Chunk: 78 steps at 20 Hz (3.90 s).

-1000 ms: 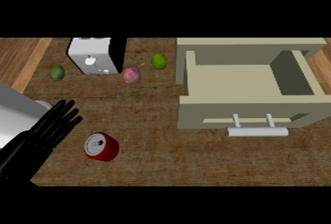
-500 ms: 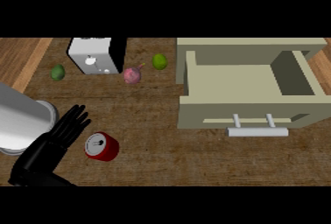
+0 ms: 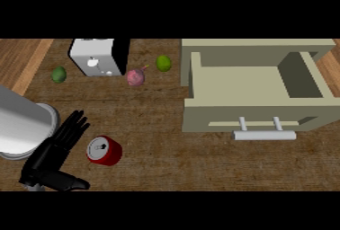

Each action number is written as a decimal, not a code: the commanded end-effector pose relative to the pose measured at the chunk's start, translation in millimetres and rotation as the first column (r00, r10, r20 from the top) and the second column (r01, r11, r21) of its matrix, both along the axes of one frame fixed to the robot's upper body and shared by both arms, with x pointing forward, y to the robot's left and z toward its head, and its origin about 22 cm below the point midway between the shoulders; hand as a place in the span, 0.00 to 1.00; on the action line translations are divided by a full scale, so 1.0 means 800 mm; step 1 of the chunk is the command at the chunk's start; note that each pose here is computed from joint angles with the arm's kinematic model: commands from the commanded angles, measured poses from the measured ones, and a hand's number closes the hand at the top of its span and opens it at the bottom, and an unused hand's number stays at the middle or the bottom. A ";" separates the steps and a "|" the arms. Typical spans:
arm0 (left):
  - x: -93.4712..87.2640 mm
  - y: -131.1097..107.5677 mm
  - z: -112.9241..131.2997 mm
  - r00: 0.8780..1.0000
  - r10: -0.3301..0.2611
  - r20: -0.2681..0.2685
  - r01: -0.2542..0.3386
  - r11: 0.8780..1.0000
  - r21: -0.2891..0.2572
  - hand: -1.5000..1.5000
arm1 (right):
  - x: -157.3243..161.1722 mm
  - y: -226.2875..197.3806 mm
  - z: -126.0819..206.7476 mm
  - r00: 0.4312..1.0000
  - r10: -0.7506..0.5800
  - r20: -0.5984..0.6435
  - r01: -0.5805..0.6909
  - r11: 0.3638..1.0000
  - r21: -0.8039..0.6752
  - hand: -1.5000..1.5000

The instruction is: Pick up the can, place it into the drawer and close the drawer

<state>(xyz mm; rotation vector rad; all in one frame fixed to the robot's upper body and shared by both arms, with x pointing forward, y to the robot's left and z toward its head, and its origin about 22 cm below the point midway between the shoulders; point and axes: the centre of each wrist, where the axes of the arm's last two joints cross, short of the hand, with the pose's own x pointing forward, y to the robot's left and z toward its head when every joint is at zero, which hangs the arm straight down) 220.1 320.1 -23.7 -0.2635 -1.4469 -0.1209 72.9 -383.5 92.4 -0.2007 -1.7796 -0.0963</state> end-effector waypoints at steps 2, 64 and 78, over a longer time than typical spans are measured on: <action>-0.012 -0.005 -0.045 0.999 0.015 -0.032 -0.014 1.000 0.027 0.00 | -0.008 -0.017 0.007 1.000 -0.005 -0.007 0.005 1.000 0.003 0.00; 0.119 -0.159 0.078 0.959 0.242 0.147 -0.205 0.951 -0.230 1.00 | -0.032 0.013 0.026 1.000 -0.011 -0.006 0.011 0.999 0.035 0.00; 0.164 -0.224 0.204 0.942 0.236 0.240 -0.196 0.964 -0.180 1.00 | -0.021 0.024 0.027 1.000 -0.010 0.010 0.009 0.999 0.049 0.00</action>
